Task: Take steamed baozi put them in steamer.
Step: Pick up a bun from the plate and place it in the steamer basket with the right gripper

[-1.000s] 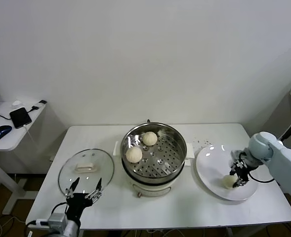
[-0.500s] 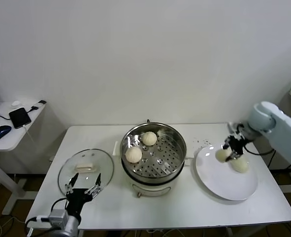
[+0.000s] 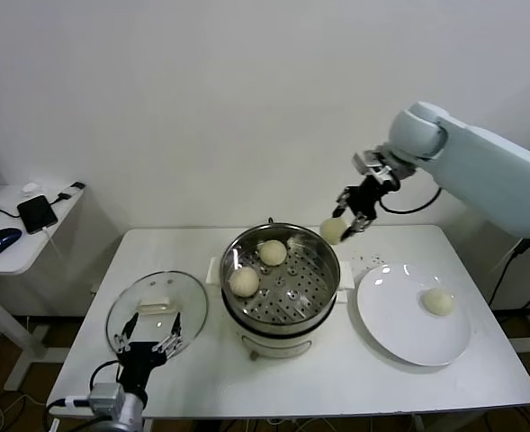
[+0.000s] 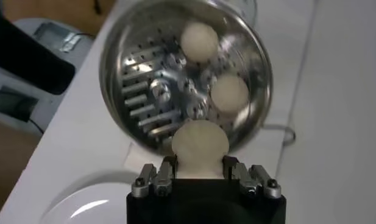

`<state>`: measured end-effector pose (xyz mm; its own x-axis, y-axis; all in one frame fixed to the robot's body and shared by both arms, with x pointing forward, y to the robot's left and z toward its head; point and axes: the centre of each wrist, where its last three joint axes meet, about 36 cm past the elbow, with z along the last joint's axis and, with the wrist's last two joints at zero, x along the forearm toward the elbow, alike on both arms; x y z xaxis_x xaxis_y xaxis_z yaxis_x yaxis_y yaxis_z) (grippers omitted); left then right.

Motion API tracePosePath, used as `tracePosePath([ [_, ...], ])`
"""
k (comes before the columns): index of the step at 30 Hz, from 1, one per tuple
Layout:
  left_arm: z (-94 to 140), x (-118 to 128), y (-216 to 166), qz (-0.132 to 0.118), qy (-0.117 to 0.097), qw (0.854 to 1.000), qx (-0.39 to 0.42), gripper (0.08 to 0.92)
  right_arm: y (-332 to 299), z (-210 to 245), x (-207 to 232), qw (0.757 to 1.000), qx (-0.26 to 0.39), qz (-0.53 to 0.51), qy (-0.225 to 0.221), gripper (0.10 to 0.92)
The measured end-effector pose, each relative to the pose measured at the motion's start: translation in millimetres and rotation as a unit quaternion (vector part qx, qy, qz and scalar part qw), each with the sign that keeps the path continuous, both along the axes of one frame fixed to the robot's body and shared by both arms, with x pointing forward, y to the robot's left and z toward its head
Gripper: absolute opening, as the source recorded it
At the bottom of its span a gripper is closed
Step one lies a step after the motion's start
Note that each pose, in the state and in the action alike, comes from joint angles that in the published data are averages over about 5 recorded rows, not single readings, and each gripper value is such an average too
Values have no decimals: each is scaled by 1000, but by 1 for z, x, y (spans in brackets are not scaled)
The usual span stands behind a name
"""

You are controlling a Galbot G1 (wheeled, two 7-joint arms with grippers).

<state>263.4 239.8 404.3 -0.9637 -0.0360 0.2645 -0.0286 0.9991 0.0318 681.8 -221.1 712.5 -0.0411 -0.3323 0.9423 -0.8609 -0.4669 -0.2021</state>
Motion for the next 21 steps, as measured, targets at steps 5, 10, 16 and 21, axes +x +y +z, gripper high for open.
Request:
tracePosePath([
  [5, 1, 0, -2, -1, -3, 1000, 0, 823, 41, -13, -4, 992, -16, 121, -26, 512],
  [10, 2, 0, -3, -2, -5, 1000, 1, 823, 70, -39, -11, 970, -33, 236, -53, 513],
  [16, 2, 1, -4, -3, -6, 1000, 1, 823, 105, -68, -24, 933, -54, 350, -69, 516],
  [21, 4, 1, -1, -1, -8, 1000, 2, 823, 126, -89, -33, 903, -71, 416, -75, 512],
])
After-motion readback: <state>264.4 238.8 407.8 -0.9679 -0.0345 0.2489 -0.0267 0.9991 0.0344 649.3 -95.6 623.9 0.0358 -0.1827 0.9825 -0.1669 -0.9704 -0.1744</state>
